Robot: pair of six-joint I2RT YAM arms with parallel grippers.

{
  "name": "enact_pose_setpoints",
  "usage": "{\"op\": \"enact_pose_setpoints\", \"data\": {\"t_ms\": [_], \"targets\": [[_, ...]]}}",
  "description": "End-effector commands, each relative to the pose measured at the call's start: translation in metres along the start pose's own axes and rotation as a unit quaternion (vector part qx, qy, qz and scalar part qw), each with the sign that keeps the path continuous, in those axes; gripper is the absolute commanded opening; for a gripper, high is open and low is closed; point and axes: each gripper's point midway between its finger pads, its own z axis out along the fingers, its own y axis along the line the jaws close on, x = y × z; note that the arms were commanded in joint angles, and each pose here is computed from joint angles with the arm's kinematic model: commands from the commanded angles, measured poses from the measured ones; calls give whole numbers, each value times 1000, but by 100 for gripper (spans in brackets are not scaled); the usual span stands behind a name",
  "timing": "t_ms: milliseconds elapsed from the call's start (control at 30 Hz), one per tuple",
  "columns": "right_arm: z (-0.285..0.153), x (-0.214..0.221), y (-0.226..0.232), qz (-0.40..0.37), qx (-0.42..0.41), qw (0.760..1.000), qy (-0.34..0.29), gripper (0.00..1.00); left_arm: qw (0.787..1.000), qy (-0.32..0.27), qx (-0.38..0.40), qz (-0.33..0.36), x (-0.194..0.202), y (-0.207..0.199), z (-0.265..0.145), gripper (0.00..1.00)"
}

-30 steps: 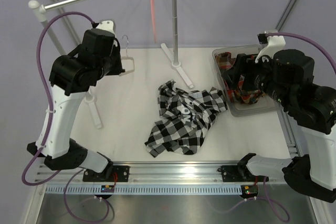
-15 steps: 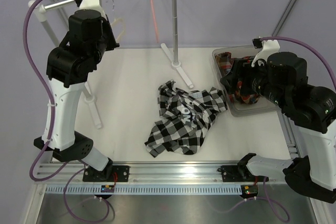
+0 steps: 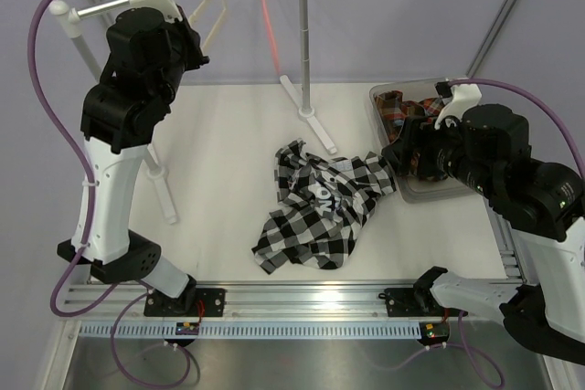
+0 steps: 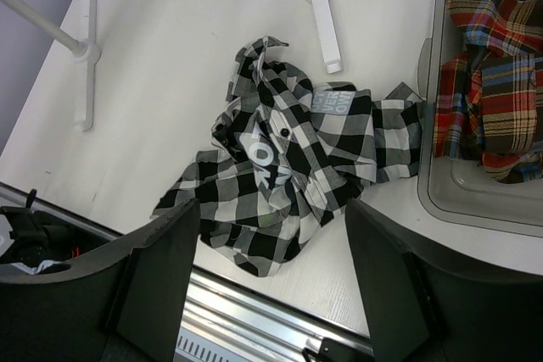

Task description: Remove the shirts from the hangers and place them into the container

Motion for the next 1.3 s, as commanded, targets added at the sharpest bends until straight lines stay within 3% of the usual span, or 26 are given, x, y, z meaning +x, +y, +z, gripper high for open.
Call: {"op": "enact_pose_setpoints", "data": {"t_ms": [0,467,1267], "targets": [[3,-13,5,-8,-13,1000,-27,78,996,-72,34,-37,-43,-4,-24,0],[15,-14,11,-16,-23,999,-23,78,995,-72,58,-39,-41,4,-61,0],[18,-11,9,-19,-17,999,-20,78,995,-35,80,-53,-1,4,-70,0]]}}
